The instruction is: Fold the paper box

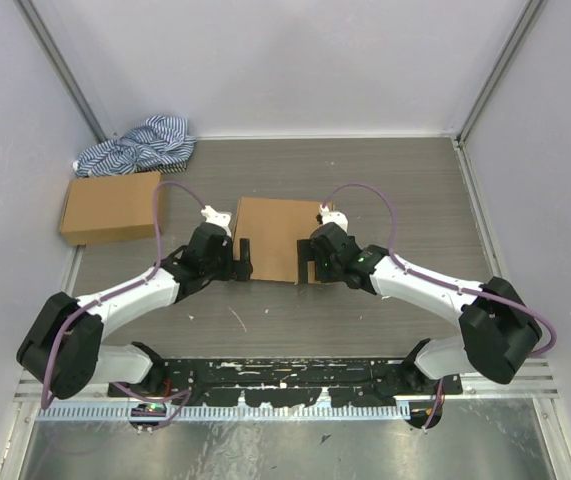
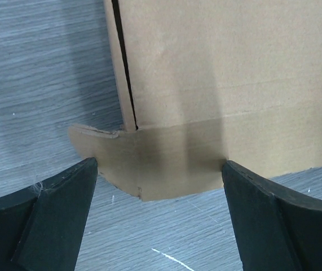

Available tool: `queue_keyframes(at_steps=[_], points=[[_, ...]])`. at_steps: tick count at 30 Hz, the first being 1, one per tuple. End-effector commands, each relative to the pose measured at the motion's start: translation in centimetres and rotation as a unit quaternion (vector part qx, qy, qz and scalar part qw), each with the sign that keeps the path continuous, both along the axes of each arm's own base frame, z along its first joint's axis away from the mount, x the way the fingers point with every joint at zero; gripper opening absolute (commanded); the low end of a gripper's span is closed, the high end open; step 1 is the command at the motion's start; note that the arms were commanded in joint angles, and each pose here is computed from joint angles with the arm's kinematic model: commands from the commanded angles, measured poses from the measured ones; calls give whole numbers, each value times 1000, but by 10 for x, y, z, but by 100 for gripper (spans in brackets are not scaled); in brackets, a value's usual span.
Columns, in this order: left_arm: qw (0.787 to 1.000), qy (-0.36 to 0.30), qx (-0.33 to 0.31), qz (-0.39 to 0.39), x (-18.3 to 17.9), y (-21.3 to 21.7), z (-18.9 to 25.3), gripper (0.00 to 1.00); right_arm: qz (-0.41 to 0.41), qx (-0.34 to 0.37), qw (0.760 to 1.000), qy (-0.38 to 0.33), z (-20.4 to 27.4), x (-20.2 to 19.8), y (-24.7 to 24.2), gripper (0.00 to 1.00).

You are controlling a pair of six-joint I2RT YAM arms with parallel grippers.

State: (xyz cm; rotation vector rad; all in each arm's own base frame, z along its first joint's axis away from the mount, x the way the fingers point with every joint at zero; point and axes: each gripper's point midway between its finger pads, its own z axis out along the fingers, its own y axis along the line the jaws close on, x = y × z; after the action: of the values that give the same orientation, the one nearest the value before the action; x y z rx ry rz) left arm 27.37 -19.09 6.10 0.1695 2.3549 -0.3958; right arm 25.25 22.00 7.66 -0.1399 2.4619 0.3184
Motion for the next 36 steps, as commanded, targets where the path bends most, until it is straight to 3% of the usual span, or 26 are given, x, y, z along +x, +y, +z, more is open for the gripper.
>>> queue_keyframes(at_steps=[1,15,23,36], points=[[1000,-4,-17,-7,-3,-5,3,98,27,24,999,-7,6,-1,14,99],[998,15,-50,-36,-14,-23,10,92,39,41,998,-8,15,-7,22,96],[997,40,-57,-34,-26,-21,31,88,5,14,1000,18,17,-10,11,88],[994,66,-76,-48,-36,-32,36,77,8,25,1000,18,31,-18,10,85]])
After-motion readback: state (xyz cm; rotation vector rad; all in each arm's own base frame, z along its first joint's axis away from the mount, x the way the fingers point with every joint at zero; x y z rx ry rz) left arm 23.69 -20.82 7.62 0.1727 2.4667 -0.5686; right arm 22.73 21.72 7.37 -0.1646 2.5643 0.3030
